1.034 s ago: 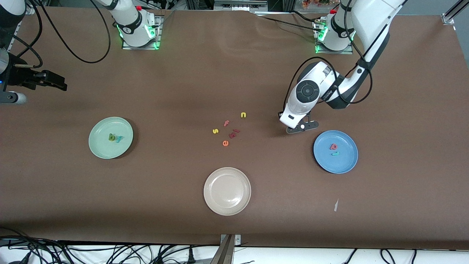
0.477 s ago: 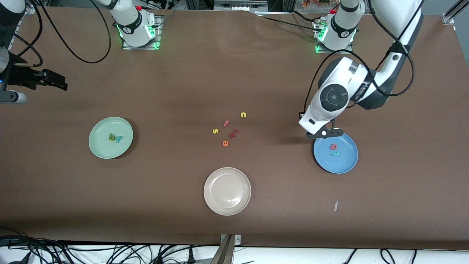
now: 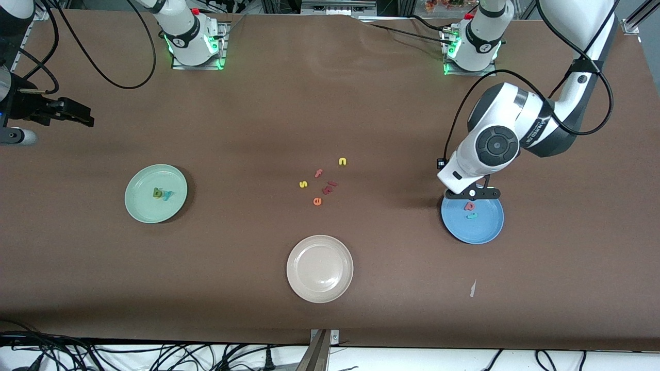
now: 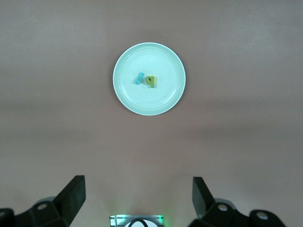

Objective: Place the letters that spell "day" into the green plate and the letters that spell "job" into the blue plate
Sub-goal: 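Carry the blue ring onto the blue plate and open the left gripper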

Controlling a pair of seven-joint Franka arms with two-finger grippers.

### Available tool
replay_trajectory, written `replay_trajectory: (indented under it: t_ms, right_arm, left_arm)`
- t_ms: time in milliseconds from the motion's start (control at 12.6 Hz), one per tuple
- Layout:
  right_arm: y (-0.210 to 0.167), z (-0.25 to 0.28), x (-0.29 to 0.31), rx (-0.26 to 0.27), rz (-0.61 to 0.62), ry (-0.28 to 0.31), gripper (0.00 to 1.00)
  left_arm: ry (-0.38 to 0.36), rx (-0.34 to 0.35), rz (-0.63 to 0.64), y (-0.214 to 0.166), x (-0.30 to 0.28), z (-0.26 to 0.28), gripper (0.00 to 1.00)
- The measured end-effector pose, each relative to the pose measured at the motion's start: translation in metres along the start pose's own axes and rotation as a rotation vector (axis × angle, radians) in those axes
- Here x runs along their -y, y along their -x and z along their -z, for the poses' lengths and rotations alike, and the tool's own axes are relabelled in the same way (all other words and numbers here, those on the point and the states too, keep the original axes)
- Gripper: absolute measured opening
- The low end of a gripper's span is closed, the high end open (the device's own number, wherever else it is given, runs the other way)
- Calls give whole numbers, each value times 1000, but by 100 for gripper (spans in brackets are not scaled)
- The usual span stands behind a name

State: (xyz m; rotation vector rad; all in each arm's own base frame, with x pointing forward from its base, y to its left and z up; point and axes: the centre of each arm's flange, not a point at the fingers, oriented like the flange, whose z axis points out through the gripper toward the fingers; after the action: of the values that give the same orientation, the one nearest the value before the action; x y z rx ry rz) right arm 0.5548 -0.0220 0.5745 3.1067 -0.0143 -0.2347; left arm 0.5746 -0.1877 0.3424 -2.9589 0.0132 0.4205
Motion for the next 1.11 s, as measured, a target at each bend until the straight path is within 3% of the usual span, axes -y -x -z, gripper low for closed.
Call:
replay_trajectory:
  t_ms: [637,1114]
  right_arm:
    - [0,0,1,0,2,0,100]
    - [0,0,2,0,3,0,100]
  left_arm:
    - [1,3,-20,-1,3,2,27]
    - [17,14,-139,-10,35,1,27]
